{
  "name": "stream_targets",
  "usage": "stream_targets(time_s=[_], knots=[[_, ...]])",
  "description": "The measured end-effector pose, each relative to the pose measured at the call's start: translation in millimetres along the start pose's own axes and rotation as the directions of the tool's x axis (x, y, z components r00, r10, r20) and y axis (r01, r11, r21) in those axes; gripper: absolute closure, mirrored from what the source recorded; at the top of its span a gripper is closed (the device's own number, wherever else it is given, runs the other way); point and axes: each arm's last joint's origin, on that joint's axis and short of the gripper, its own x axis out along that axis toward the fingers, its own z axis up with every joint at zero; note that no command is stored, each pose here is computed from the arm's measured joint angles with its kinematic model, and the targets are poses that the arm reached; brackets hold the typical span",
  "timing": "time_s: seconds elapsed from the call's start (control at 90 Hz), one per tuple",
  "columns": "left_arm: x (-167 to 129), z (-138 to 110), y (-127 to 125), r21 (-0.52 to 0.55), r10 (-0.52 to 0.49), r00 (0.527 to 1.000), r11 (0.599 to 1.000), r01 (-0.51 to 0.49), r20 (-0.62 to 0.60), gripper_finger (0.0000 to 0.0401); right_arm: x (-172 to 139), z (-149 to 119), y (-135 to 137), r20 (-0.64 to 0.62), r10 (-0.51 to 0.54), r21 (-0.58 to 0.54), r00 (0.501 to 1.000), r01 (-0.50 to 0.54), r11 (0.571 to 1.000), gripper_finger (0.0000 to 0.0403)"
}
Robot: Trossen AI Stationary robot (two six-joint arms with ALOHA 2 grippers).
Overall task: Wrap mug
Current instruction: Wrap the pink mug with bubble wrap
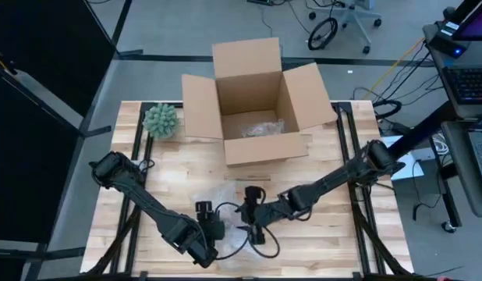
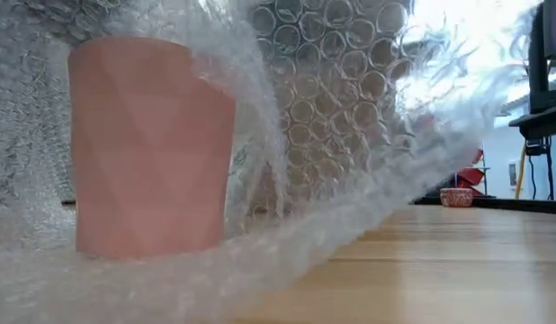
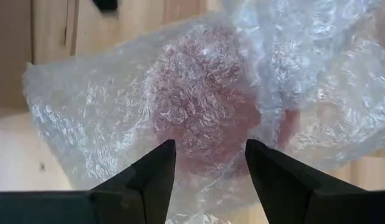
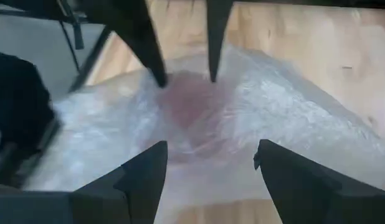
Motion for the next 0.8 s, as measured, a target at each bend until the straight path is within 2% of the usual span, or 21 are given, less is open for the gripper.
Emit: stream_targets(time_s=[0.156, 0.278, 0.411, 0.511, 0.8], knots=[[0.9, 1.0, 1.5, -0.004, 0.002, 1.000, 1.000, -0.002, -0.001, 0.0214, -10.0, 1.4, 22.3, 0.051, 0.049, 0.000, 0.997, -0.049, 0.999, 0.0167], [2.3, 2.8, 4.3, -0.014, 0.006, 1.000, 1.000, -0.006, -0.003, 0.0214, 2.8, -10.5, 34.1, 0.036, 0.048, -0.016, 0.998, -0.048, 0.999, 0.0167], [2.5, 3.0, 4.4, -0.015, 0.006, 1.000, 1.000, -0.006, -0.003, 0.0214, 22.3, -23.3, 41.8, 0.046, 0.063, -0.039, 0.997, -0.061, 0.997, 0.0167], [2.5, 2.9, 4.3, -0.015, 0.006, 1.000, 1.000, -0.006, -0.003, 0.0214, 25.3, -21.7, 47.6, 0.096, 0.086, -0.042, 0.992, -0.083, 0.996, 0.0167], [-3.5, 8.3, 3.9, -0.025, -0.007, 1.000, 1.000, 0.007, 0.014, 0.0214, 24.4, -20.6, 53.3, 0.122, 0.124, -0.095, 0.985, -0.113, 0.989, 0.0167]])
